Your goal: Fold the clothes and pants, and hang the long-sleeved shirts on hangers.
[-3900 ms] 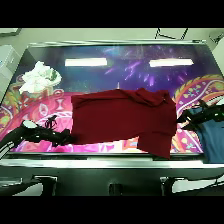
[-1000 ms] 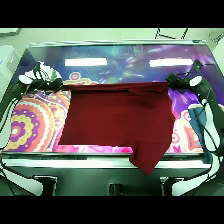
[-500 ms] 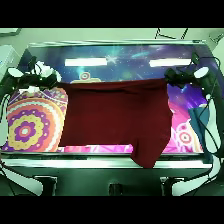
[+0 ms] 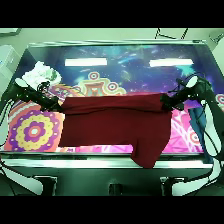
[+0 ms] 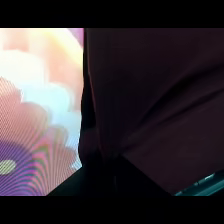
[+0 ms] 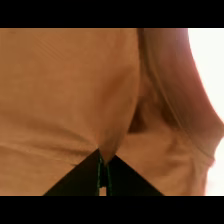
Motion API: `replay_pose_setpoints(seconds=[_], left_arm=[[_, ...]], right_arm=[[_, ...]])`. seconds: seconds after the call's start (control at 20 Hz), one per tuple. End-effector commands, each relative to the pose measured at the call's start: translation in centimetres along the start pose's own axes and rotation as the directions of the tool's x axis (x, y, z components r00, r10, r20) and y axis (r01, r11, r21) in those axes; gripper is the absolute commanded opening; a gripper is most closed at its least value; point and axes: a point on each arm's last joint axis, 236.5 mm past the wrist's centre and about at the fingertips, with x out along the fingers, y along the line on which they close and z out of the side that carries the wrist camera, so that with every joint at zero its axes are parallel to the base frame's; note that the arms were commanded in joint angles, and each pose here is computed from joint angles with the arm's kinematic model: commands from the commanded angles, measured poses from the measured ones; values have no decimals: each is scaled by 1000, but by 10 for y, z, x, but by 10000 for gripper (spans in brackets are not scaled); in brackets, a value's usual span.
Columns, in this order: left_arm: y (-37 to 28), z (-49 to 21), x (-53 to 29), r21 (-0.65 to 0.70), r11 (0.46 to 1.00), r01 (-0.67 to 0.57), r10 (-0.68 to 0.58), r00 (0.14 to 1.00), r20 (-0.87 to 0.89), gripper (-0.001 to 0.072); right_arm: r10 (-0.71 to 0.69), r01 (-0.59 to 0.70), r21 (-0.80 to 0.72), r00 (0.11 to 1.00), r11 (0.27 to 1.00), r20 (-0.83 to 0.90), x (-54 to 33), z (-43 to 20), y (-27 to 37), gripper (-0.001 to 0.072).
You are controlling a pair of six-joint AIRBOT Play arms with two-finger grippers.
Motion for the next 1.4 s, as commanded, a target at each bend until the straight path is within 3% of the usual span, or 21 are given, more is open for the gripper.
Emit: replay_pose_setpoints(seconds=[0.0, 0.35, 0.4, 0.45, 0.5, 0.55, 0.8, 1.05, 1.15, 1.2, 1.35], left_arm=[[5, -10, 1, 8, 1000, 1, -1, 999, -34, 22], [4, -1, 22, -5, 1000, 19, -19, 999, -35, 25], [-4, 2, 19, 4, 998, 56, -56, 998, -22, 139], [-11, 3, 11, 4, 996, 90, -90, 996, -10, 390], [-15, 4, -3, 10, 994, 105, -105, 994, 1, 481], [-13, 2, -20, 13, 995, 97, -97, 995, 16, 481], [34, -71, -48, -76, 996, -49, 45, 997, -58, 480], [51, -177, 35, -147, 989, 9, -22, 996, -84, 479], [42, -179, 44, -165, 983, 81, -88, 996, -31, 476], [38, -177, 46, -167, 980, 105, -110, 994, -22, 440], [34, -175, 50, -175, 979, 106, -111, 994, -19, 440]], right_arm=[[-37, 37, 24, 999, 999, 5, 3, 0, -9, 39], [-36, 37, 29, 999, 999, -29, 5, -8, -9, 41], [-36, 37, 29, 999, 999, -28, 3, -8, -9, 89], [-36, 38, 29, 999, 999, -39, -4, -9, -10, 266], [-24, 25, 25, 999, 999, -49, -16, -9, -11, 433], [-14, 15, 16, 998, 1000, -57, -33, -10, -17, 503], [-13, 45, 150, 979, 988, -206, -71, -70, -80, 516], [0, 47, 147, 953, 988, -304, -44, -134, -84, 518], [4, 46, 148, 948, 988, -318, -46, -140, -83, 517], [7, 42, 148, 947, 988, -320, -47, -141, -82, 517], [13, 35, 148, 950, 988, -312, -49, -141, -79, 517]])
